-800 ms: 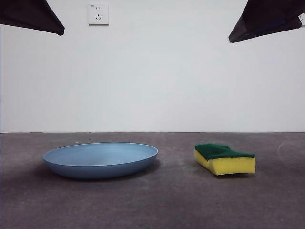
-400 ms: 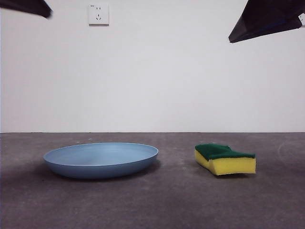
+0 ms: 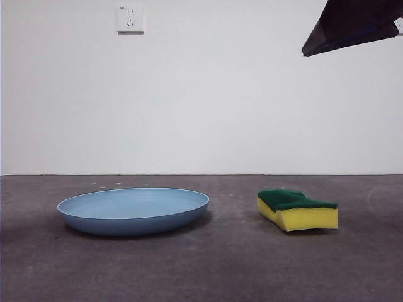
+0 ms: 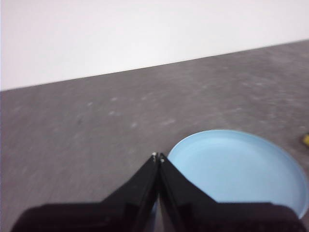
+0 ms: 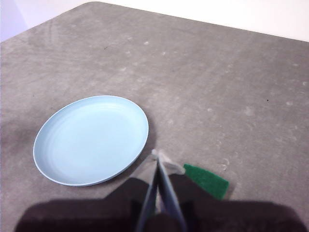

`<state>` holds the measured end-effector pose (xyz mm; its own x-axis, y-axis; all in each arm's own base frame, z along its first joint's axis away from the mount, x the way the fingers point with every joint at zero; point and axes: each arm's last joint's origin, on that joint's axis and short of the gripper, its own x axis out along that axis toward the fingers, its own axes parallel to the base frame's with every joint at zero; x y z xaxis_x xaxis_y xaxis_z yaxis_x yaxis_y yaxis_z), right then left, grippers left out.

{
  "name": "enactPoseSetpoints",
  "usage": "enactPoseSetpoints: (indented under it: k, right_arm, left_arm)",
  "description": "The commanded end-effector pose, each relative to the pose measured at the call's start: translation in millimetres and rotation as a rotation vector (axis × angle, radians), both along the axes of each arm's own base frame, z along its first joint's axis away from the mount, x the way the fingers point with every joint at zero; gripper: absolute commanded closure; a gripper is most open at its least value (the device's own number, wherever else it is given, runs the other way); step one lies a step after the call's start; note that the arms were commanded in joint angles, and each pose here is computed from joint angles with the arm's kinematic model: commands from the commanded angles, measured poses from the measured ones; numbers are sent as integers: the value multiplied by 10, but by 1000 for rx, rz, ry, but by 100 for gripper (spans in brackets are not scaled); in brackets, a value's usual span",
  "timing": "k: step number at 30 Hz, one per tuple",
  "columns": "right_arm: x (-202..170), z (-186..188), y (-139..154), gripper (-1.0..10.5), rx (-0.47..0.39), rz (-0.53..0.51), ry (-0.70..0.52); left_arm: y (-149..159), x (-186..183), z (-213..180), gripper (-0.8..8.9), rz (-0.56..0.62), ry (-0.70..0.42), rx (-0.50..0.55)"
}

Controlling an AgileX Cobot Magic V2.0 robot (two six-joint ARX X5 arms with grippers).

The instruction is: Pick up the plate,pick up the cloth,clean the plate with the cloth

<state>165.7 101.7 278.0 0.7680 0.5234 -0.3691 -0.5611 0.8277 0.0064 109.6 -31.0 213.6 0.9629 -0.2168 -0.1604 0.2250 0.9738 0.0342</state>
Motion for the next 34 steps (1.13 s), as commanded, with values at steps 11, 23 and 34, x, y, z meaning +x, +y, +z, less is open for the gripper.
enactPoseSetpoints:
  k: [11,23,34]
  right_arm:
    - [0,-12,1,946,-2,0,-3]
    - [0,-12,1,946,-3,0,-2]
    - [0,-12,1,946,-3,0,-2]
  left_arm:
    - [154,-130,-593,817,114,-35,-40]
    - [168,-146,-662,817,135,24,-43]
    - [168,-146,-662,817,134,24,-43]
